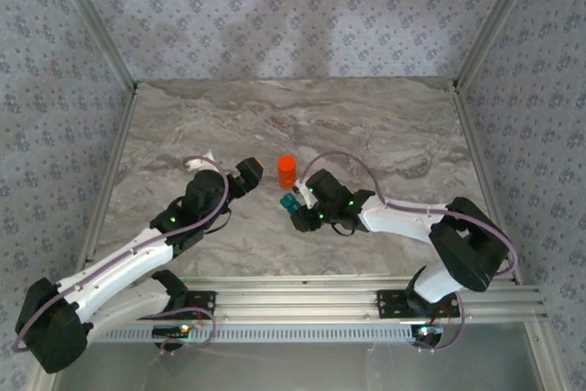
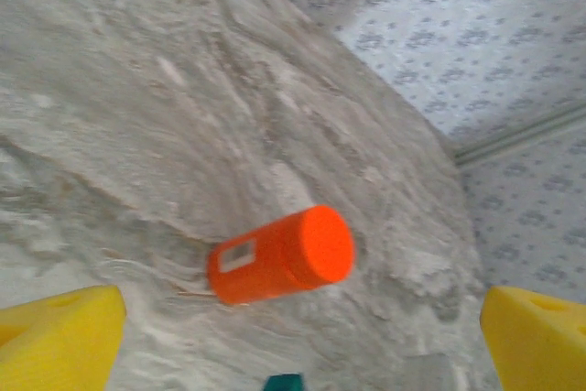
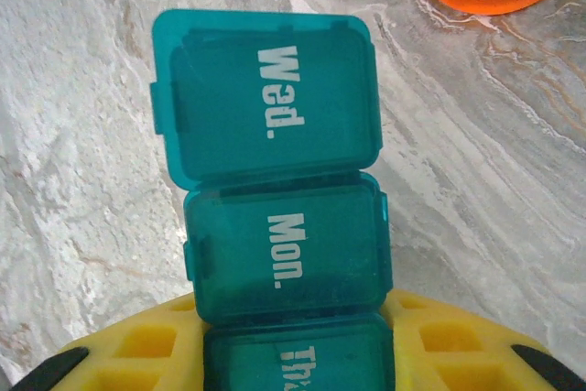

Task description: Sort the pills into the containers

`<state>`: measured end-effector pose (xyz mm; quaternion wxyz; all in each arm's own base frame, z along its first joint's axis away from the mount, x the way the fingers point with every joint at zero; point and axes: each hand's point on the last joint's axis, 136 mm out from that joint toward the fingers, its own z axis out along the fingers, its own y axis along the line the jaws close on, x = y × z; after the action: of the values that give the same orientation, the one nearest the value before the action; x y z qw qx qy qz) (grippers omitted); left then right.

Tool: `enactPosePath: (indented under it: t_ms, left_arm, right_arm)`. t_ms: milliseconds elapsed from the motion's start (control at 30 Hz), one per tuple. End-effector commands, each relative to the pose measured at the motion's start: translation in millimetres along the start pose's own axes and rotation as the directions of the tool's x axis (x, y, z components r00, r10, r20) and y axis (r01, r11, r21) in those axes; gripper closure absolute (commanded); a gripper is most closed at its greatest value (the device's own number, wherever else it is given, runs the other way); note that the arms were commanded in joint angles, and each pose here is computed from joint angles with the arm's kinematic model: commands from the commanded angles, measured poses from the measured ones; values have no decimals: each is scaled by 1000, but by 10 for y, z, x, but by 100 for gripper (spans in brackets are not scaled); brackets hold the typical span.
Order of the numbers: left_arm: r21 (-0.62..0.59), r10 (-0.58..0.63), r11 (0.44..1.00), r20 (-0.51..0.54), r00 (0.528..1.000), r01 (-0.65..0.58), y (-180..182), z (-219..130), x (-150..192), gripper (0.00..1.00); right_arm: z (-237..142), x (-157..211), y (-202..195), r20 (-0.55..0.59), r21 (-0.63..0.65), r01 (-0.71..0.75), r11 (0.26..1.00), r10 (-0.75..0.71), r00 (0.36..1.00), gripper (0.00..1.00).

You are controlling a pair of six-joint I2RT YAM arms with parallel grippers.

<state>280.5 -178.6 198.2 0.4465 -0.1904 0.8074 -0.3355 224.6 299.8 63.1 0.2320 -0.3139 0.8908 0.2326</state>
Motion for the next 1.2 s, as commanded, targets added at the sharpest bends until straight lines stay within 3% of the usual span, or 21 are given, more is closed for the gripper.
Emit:
enactPosePath:
  t_ms: [0, 167, 600, 1033, 1167]
  left_arm:
    - [-107, 67, 992, -36, 997, -71, 347, -32, 71, 1]
    - [-135, 59, 989, -40, 997, -64, 508, -40, 94, 1]
    - [-152, 72, 984, -121, 990, -90, 561, 125, 273, 1]
    - [-149, 65, 985, -167, 984, -91, 548, 260, 381, 1]
    - [-148, 68, 985, -172, 983, -94, 528, 275, 382, 1]
  right_arm:
    - [31, 53, 14, -63, -15, 120, 993, -121, 991, 78]
    - [123, 147, 139, -111, -83, 183, 980, -191, 975, 77]
    - [369, 344, 170, -220, -52, 326, 944, -329, 918, 73]
    - [426, 392, 58, -253, 11, 347, 938, -333, 908, 55]
    - [418, 407, 49, -256, 21, 343, 939, -327, 910, 45]
